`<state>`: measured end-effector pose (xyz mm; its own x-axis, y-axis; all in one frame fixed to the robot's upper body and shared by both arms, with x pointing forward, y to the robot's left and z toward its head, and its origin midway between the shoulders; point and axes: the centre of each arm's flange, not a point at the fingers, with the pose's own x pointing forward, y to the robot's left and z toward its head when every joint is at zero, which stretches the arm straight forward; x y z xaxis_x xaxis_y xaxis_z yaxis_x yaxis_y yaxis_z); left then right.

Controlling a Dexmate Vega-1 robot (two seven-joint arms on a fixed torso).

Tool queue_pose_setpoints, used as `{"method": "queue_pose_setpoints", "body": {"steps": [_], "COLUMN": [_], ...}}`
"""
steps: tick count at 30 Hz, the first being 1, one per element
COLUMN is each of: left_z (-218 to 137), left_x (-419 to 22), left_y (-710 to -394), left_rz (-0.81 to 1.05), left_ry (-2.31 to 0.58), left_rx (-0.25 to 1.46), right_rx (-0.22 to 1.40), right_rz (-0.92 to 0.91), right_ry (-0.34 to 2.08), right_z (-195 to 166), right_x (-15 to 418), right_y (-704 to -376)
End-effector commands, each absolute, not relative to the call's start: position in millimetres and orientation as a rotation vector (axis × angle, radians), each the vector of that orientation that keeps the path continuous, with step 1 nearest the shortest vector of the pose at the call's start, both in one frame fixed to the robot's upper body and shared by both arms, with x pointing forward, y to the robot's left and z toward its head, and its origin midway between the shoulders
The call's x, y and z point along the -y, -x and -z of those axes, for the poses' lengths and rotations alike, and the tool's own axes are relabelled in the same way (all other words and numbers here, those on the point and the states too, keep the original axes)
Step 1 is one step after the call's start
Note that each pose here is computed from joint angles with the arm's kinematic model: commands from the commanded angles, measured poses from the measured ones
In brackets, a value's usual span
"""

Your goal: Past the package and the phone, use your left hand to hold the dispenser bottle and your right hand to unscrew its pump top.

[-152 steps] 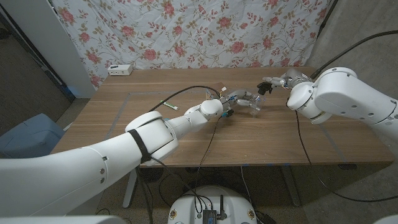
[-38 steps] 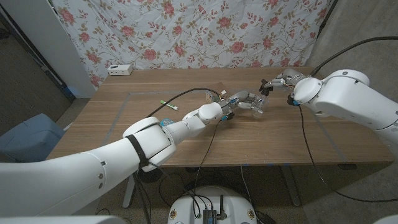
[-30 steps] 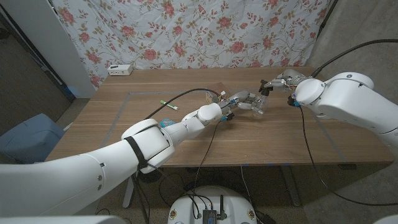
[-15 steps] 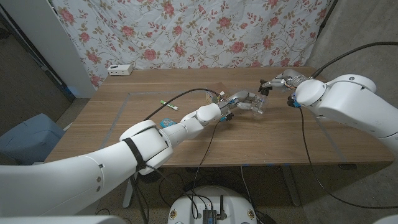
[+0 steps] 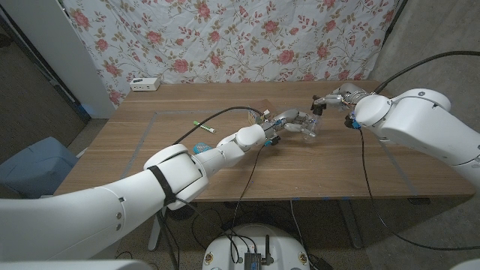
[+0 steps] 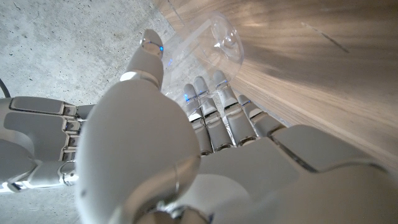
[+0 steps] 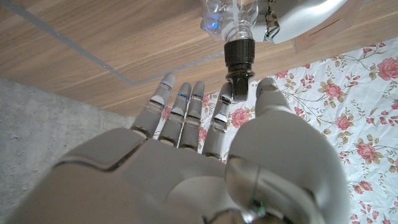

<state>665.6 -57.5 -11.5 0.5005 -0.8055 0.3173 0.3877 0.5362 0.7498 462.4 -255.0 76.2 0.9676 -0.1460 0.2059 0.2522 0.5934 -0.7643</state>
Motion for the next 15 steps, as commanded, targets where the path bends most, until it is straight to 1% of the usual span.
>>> {"method": "queue_pose_setpoints", "body": {"steps": [1, 15], "left_z": [10.1, 8.1], "left_x": [54.9, 56.0], "left_y": [-666.8, -668.8], "left_rz": [0.784, 0.783], "left_ry": [-0.664, -0.671], "left_rx": [0.722, 0.707], "right_rx": [0.118, 0.114], "right_rz": [0.228, 0.237], "right_ry": [0.916, 0.940], "right_z": [-77.8, -79.6], "right_x": [250.7, 246.1], "right_y": [-465.7, -470.8]}}
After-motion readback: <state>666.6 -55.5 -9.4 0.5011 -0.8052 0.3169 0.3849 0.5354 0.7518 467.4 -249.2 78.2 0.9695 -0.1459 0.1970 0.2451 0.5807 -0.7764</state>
